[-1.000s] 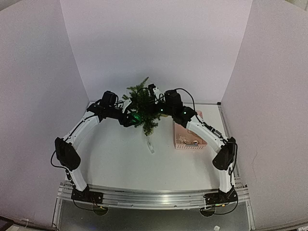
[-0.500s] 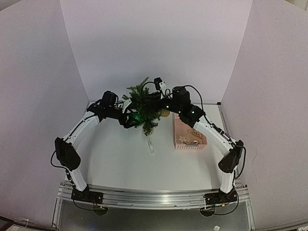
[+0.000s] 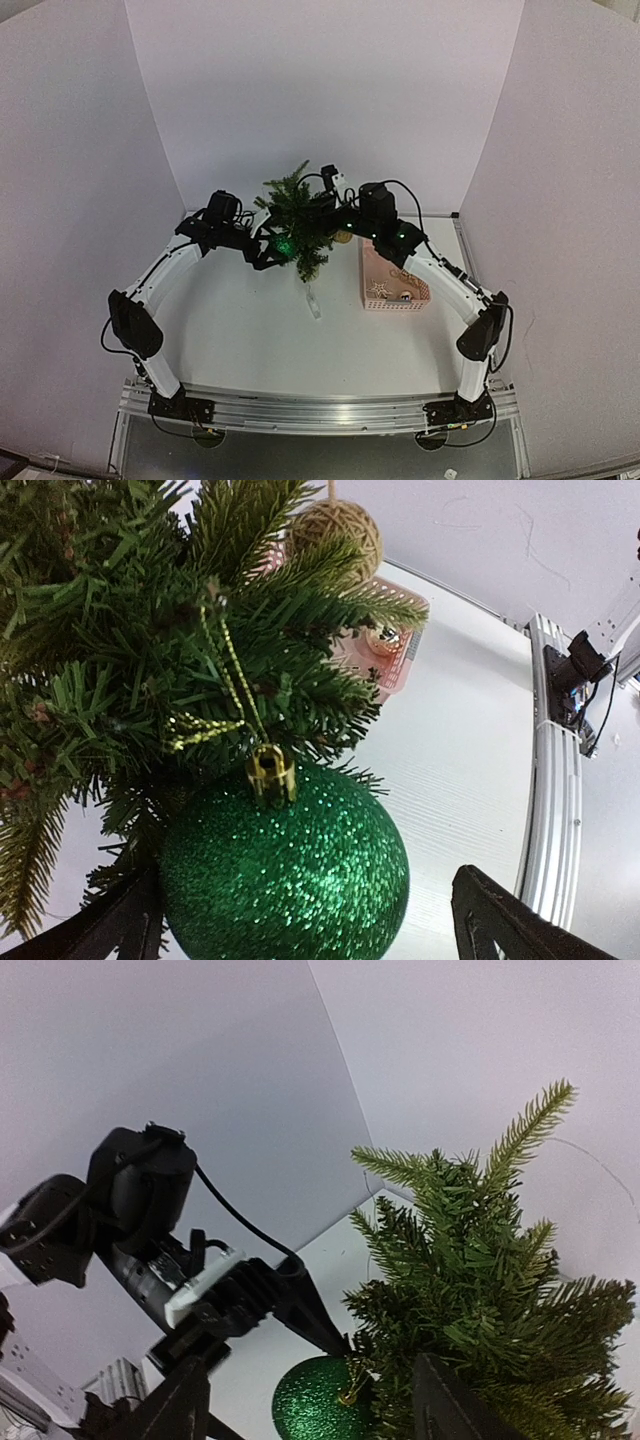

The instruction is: Decorate the small christmas tree

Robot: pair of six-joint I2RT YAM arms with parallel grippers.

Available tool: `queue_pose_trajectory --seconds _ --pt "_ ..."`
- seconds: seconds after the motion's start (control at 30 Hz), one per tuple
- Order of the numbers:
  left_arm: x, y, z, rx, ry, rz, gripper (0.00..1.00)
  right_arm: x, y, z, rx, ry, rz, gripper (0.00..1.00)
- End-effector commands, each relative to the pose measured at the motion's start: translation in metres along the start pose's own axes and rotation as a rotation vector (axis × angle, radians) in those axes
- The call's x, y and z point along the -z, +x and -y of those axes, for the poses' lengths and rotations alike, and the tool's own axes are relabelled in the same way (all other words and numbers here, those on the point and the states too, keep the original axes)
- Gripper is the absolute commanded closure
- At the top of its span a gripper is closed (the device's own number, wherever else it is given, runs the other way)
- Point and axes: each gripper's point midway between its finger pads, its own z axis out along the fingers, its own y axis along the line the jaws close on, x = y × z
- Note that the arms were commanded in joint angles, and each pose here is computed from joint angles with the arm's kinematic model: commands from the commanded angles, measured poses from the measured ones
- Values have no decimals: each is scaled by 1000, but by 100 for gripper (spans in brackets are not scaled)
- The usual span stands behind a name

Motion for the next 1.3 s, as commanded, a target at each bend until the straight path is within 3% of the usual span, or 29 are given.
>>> queue_pose_trajectory --seconds 0.0,0.4,0.5,0.73,0.93,1.1,1.27 --pt "31 -20 16 -95 -33 56 0 40 -37 -7 17 64 95 27" --pt "44 -23 25 -108 -50 73 0 110 -30 35 -51 346 48 21" --pt "56 -30 29 -109 -64 98 0 141 -22 64 -121 455 12 15" --pt "105 -44 17 -17 -191 216 0 201 52 143 -297 708 -199 15" --pt "130 -28 2 63 -352 274 0 212 108 215 -426 830 -344 25" --pt "131 -4 -21 154 -475 296 0 201 146 282 -543 939 -433 44" --pt "125 23 -45 248 -562 294 0 190 175 326 -577 1052 -495 48"
